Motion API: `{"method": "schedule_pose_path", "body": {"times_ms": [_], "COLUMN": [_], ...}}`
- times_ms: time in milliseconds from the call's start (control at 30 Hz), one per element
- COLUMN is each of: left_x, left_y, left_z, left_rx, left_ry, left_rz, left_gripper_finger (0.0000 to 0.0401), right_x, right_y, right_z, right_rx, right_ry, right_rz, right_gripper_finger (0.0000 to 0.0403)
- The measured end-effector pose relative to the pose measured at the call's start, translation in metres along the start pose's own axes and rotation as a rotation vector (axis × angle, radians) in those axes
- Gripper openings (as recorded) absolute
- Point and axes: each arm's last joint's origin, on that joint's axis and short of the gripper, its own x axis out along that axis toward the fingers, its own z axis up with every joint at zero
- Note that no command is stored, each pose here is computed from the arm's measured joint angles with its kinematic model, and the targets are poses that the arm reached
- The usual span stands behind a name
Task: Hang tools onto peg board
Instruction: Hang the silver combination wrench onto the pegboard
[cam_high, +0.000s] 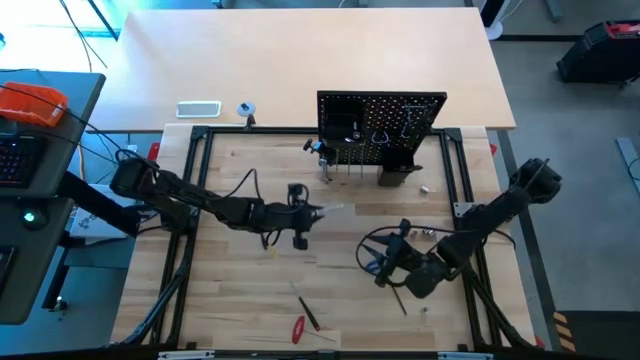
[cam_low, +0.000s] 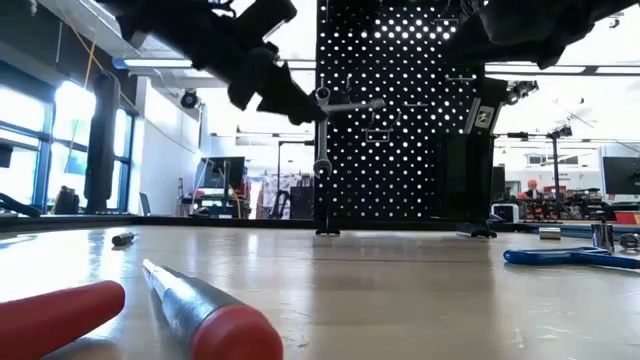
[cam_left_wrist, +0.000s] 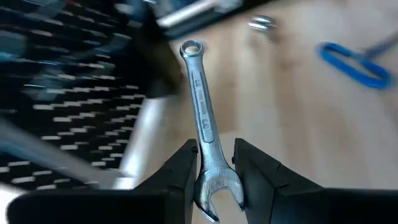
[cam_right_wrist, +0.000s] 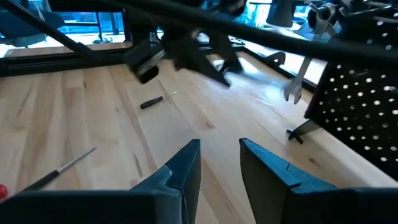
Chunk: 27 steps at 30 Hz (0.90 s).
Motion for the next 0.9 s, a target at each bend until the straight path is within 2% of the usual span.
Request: {"method": "schedule_pose_path", "body": {"times_ms": [133,333,700,900], "left_x": [-0.007,-0.012,-0.011,-0.006], "left_y": [0.010,0.020,0.024,0.014], "left_z": [0.007,0.016,0.015,0.011], "left_rx": [0.009,0.006,0.048,0.194], "left_ry": [-0.001,-0.028,0.009,0.065], "left_rz": [0.164,0.332,0.401,0.423], "left_gripper_finger": [0.0077,0.0077,0.0077,0.0077], "right_x": [-0.003,-0.006,-0.006,-0.006], "right_y": [0.001,0.002,0.002,0.002], "right_z": [-0.002,-0.003,-0.003,-0.003], "right_rx": [0.002,-0.004,-0.010,-0.003], "right_ry": [0.002,-0.001,0.003,0.003], "right_rz": [0.002,0.008,0.009,0.010], "right_gripper_finger": [0.0106,0.0106,0.0106,0.0106]}}
